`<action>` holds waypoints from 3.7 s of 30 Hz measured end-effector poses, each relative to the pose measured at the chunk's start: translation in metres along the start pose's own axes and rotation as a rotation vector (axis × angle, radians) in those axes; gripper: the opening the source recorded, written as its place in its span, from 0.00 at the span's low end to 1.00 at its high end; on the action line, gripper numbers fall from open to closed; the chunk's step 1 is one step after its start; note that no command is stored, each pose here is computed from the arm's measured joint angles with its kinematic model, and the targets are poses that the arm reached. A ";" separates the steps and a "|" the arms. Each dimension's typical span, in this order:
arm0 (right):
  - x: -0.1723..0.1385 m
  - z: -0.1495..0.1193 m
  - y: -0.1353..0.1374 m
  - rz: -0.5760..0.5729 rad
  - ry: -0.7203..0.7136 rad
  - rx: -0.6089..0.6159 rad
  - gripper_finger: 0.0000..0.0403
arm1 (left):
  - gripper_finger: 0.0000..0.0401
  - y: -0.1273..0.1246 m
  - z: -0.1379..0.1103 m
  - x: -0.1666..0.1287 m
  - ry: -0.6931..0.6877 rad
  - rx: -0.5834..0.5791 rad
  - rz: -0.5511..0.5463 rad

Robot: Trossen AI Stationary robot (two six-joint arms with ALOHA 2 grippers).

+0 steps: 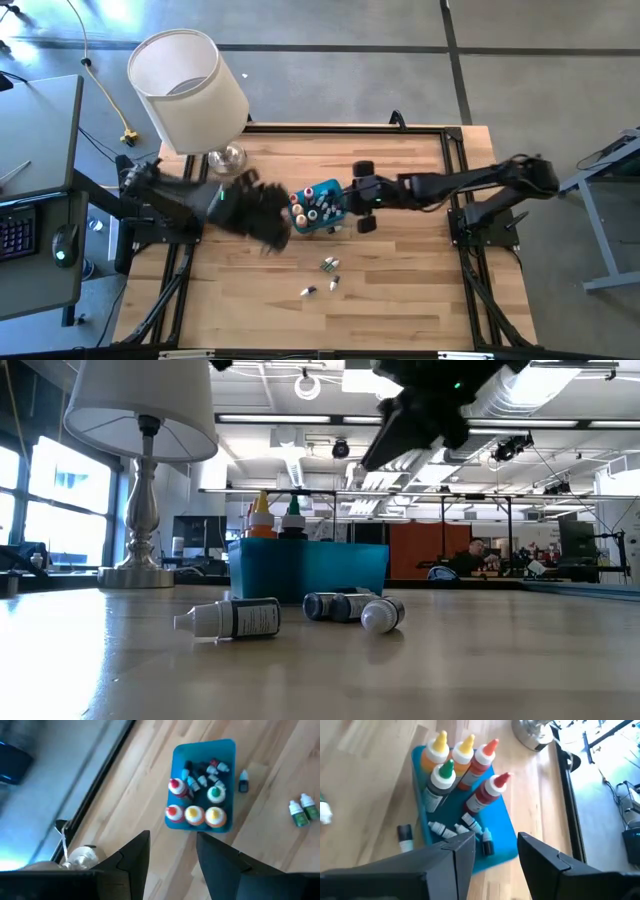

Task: Pick & Place food coloring
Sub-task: Put the small blue food coloring bottle into the bin

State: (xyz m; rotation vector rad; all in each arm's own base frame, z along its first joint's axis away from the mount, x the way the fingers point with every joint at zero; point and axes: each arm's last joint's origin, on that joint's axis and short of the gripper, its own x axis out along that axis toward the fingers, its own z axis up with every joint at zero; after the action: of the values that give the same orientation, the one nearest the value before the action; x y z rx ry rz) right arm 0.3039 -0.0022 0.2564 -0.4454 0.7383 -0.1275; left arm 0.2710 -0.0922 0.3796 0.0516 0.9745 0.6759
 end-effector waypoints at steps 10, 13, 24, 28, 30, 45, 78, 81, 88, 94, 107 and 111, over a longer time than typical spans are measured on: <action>-0.030 -0.031 0.002 -0.024 -0.105 0.082 0.35 | 0.39 -0.105 -0.079 0.025 -0.189 -0.383 -0.246; -0.025 -0.044 0.010 -0.002 -0.145 0.134 0.35 | 0.39 -0.126 -0.089 0.042 -0.193 -0.370 -0.370; -0.013 -0.076 0.046 0.135 -0.258 0.317 0.35 | 0.39 -0.172 -0.109 0.102 -0.172 -0.181 -0.533; -0.018 -0.065 0.047 0.084 -0.381 0.148 0.35 | 0.39 -0.191 -0.115 0.120 -0.156 -0.183 -0.555; -0.020 -0.060 0.045 0.033 -0.423 0.128 0.35 | 0.39 -0.193 -0.115 0.125 -0.150 -0.184 -0.543; -0.030 -0.055 0.038 -0.001 -0.484 0.183 0.35 | 0.39 -0.201 -0.122 0.143 -0.020 -0.203 -0.574; -0.031 -0.054 0.038 0.002 -0.497 0.159 0.35 | 0.39 -0.168 -0.036 0.096 0.550 -0.681 -0.484; -0.030 -0.055 0.039 0.007 -0.493 0.156 0.35 | 0.39 -0.171 -0.046 0.100 0.597 -0.704 -0.406; -0.030 -0.055 0.039 0.019 -0.489 0.151 0.35 | 0.39 -0.186 -0.053 0.111 0.606 -0.694 -0.409; -0.030 -0.055 0.039 0.019 -0.491 0.151 0.35 | 0.39 -0.196 -0.060 0.123 0.645 -0.642 -0.404; -0.029 -0.056 0.040 0.023 -0.475 0.147 0.35 | 0.39 -0.208 -0.067 0.137 0.656 -0.616 -0.410; -0.029 -0.056 0.040 0.023 -0.475 0.147 0.35 | 0.39 -0.208 -0.066 0.137 0.658 -0.579 -0.430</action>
State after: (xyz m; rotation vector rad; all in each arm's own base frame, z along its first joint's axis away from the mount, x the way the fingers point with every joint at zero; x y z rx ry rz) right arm 0.2425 0.0220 0.2208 -0.3096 0.2651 -0.0496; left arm 0.3759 -0.1992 0.1701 -0.9155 1.3212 0.5555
